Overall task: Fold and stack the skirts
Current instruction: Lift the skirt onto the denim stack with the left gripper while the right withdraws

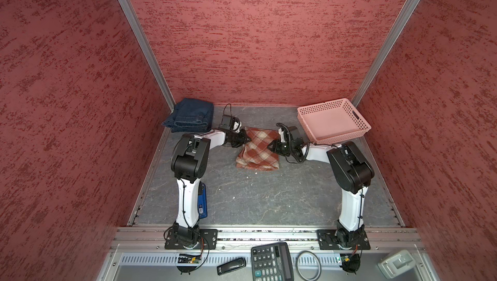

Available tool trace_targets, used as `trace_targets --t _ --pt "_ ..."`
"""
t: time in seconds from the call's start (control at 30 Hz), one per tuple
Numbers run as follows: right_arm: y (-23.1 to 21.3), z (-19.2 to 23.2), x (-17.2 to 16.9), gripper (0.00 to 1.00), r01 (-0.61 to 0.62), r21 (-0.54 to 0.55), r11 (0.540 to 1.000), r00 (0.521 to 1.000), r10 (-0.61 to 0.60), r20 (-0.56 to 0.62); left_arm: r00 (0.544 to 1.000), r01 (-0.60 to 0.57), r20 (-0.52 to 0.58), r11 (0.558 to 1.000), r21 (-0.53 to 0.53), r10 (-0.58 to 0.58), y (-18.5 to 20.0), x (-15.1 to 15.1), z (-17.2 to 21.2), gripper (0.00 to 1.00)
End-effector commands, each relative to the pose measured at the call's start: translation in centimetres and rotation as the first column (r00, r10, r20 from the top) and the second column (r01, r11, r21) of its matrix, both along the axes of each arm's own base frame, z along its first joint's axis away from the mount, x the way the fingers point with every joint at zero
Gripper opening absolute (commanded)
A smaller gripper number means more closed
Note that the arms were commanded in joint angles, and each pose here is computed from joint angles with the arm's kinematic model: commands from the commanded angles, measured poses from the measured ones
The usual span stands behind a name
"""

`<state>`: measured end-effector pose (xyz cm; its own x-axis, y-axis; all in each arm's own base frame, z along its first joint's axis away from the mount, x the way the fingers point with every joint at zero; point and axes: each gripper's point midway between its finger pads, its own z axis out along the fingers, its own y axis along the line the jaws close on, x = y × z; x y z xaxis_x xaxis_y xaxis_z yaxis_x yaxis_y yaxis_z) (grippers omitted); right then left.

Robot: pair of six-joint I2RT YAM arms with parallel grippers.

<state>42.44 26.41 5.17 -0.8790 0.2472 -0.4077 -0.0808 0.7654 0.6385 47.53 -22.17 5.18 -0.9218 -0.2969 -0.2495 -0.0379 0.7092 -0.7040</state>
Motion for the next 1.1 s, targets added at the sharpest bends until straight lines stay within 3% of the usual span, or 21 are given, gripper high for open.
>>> trace_targets --t 0.0,0.13,0.3,0.57,0.87,1.07 --pt "-1.3 5.4 0.1 0.55 0.031 -0.022 0.999 0.992 -0.028 0.125 0.975 -0.106 0.191 0.992 -0.064 0.117 0.9 3.3 7.2 0.00" --pt "-2.9 9.2 -0.7 0.59 0.076 -0.033 0.997 0.974 -0.067 0.217 0.923 -0.236 0.284 0.965 -0.114 0.259 3.3 5.2 11.1 0.00" --pt "-3.9 12.4 -1.8 0.63 0.106 -0.006 0.994 0.953 -0.100 0.285 0.805 -0.383 0.389 0.893 -0.235 0.448 6.6 7.1 16.3 0.00" --pt "-4.6 14.2 -2.6 0.64 0.124 0.023 0.992 0.936 -0.124 0.328 0.577 -0.517 0.481 0.751 -0.411 0.660 12.0 9.0 22.7 0.00" --pt "-4.4 15.1 -2.8 0.65 0.118 0.035 0.992 0.932 -0.123 0.342 0.265 -0.570 0.548 0.587 -0.574 0.794 18.4 9.1 29.3 0.00" --pt "-4.3 15.1 -2.8 0.65 0.119 0.032 0.992 0.931 -0.123 0.345 0.121 -0.638 0.527 0.473 -0.608 0.841 22.3 9.2 30.9 0.00"
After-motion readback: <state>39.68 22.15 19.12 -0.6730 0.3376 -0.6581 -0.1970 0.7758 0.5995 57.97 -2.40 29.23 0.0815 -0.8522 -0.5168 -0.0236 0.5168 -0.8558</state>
